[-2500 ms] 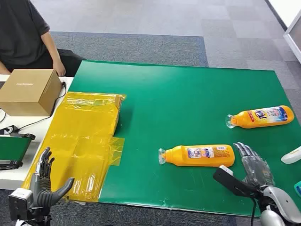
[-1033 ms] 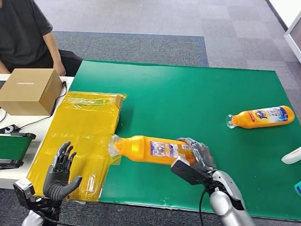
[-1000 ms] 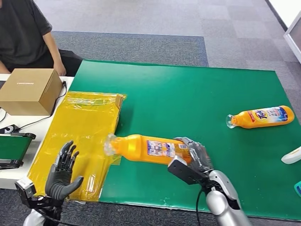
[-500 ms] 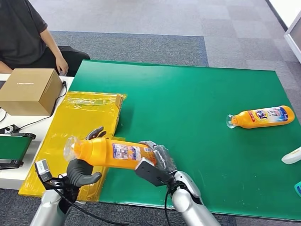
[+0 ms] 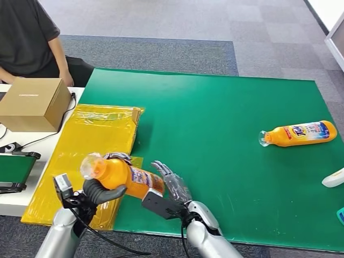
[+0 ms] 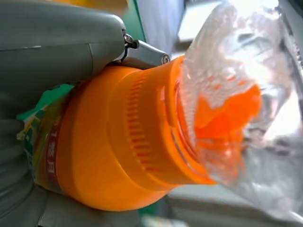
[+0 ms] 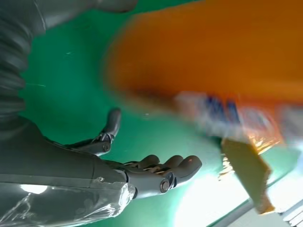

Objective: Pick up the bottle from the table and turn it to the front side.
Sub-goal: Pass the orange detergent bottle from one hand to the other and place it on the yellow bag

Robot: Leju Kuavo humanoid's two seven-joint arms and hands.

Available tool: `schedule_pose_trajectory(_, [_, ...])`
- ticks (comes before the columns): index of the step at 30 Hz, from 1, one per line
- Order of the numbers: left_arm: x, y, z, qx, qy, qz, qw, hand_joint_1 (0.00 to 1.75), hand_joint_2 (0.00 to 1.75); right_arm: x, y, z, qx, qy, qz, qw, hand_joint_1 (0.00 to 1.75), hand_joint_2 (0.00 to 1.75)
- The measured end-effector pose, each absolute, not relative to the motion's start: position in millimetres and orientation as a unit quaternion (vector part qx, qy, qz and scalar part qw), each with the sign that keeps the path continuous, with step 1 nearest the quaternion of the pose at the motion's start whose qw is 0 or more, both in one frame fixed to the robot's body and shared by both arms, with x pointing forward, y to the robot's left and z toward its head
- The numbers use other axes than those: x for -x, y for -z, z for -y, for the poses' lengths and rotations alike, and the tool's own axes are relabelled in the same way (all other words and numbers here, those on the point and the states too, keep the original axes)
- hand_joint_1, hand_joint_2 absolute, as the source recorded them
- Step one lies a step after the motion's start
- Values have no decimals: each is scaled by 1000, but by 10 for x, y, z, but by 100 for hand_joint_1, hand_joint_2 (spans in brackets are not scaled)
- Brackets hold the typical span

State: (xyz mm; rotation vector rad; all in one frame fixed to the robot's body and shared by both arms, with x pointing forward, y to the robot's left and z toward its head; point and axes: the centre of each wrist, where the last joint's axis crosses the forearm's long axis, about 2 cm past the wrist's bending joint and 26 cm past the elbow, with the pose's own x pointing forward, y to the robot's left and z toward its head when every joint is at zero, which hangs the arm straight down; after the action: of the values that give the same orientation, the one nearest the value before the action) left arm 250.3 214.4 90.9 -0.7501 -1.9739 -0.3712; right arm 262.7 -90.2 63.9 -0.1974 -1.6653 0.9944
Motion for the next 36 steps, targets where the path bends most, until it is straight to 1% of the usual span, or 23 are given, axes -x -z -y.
schedule_pose_trajectory(2, [-2477,-942,-2203,206,185,828,488,175,175,-2590,-609,953,98,-414,702,572,0,175])
schedule_pose_trajectory(4, [-2446,-1005,-2270,118,212,843,480,175,175,-2553,-589,1021,110,-403,698,581,0,175])
schedule_pose_trajectory(8, [-2384,-1136,-2403,-18,263,850,456,175,175,-2504,-583,1162,133,-381,696,593,0,175])
schedule_pose_trajectory(12, [-2296,-1184,-2603,-171,359,803,445,175,175,-2433,-585,1328,151,-364,692,605,0,175])
schedule_pose_trajectory(15, [-2273,-1157,-2751,-247,431,742,450,175,175,-2394,-600,1429,159,-354,689,612,0,175])
schedule_pose_trajectory(16, [-2278,-1135,-2789,-261,452,722,455,143,175,-2390,-605,1455,160,-351,689,614,0,175])
schedule_pose_trajectory(19, [-2353,-1001,-2870,-299,518,654,464,12,175,-2396,-609,1498,161,-351,686,617,0,175])
schedule_pose_trajectory(20, [-2383,-941,-2889,-311,536,635,462,0,175,-2400,-608,1503,160,-352,686,617,0,175])
schedule_pose_trajectory(21, [-2404,-871,-2902,-322,550,619,459,0,175,-2402,-607,1506,159,-352,685,617,0,175])
schedule_pose_trajectory(23, [-2418,-737,-2917,-335,566,604,450,0,87,-2402,-602,1512,158,-353,685,617,0,175])
schedule_pose_trajectory(25, [-2415,-651,-2918,-340,567,611,436,0,0,-2399,-596,1515,157,-354,684,618,0,175])
schedule_pose_trajectory(28, [-2387,-603,-2919,-323,542,649,425,0,0,-2379,-584,1522,155,-353,683,620,0,175])
schedule_pose_trajectory(30, [-2346,-611,-2904,-295,497,698,423,0,0,-2346,-571,1538,155,-350,682,623,0,175])
schedule_pose_trajectory(32, [-2294,-659,-2876,-262,428,755,423,0,0,-2313,-557,1555,155,-346,682,626,0,175])
schedule_pose_trajectory(36, [-2218,-826,-2862,-195,248,848,425,0,0,-2269,-536,1588,160,-335,684,628,0,175])
